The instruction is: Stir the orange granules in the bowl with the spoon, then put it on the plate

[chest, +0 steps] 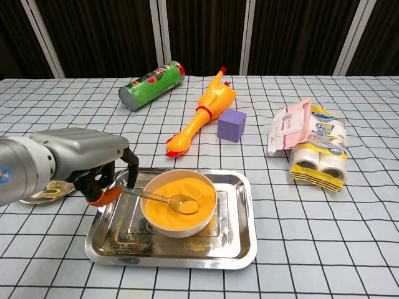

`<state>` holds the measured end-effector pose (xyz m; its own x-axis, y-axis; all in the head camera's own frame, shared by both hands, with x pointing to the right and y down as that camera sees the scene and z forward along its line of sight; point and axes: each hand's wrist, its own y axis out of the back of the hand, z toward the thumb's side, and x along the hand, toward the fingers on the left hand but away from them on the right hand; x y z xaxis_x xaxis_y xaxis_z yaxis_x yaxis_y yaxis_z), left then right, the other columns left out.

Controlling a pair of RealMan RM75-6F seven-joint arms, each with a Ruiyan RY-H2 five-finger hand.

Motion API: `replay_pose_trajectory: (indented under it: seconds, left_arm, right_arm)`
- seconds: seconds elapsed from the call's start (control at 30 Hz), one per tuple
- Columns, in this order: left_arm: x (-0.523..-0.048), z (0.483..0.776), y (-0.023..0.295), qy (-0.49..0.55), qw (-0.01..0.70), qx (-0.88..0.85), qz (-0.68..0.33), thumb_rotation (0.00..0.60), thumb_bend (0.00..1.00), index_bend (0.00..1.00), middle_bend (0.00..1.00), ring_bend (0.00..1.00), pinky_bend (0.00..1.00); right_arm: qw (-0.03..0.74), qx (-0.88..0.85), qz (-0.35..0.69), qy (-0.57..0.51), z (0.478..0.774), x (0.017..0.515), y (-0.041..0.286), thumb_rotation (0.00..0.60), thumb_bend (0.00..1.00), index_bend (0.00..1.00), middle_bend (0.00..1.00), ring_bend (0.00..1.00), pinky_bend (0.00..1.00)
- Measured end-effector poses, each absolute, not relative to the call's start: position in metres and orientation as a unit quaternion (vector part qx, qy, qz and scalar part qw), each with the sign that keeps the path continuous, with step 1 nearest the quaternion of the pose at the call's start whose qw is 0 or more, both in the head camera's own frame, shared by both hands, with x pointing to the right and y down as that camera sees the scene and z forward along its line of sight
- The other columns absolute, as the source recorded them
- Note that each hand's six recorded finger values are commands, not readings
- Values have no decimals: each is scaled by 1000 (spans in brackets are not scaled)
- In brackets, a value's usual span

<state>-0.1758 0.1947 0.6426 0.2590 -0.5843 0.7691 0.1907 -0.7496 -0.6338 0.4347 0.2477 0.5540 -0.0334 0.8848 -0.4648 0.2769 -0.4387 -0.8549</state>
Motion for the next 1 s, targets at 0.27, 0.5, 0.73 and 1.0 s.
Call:
replay_pose_trajectory:
  seconds: [0.27, 0.5, 0.73, 1.0]
  left_arm:
    - [-192, 638, 198, 141, 323, -719, -599, 600, 492, 353, 905, 934, 930]
    - [-201, 634, 186, 172, 332, -710, -597, 600, 259, 369, 922, 948, 932]
    - [-194, 630, 184, 187, 350, -712, -579, 600, 262, 481, 952, 972, 942]
    - [-179, 631, 192, 180, 365, -716, -567, 600, 333, 476, 955, 974, 943]
  right_arm:
    - [272, -640, 557, -454, 554, 434, 248, 600, 405, 0, 0, 0, 0]
    - [270, -639, 558, -454, 555, 435, 248, 600, 405, 0, 0, 0, 0]
    - [269, -640, 558, -455, 555, 435, 248, 600, 404, 0, 0, 0, 0]
    - [267, -641, 557, -457, 554, 435, 248, 600, 405, 0, 0, 0, 0]
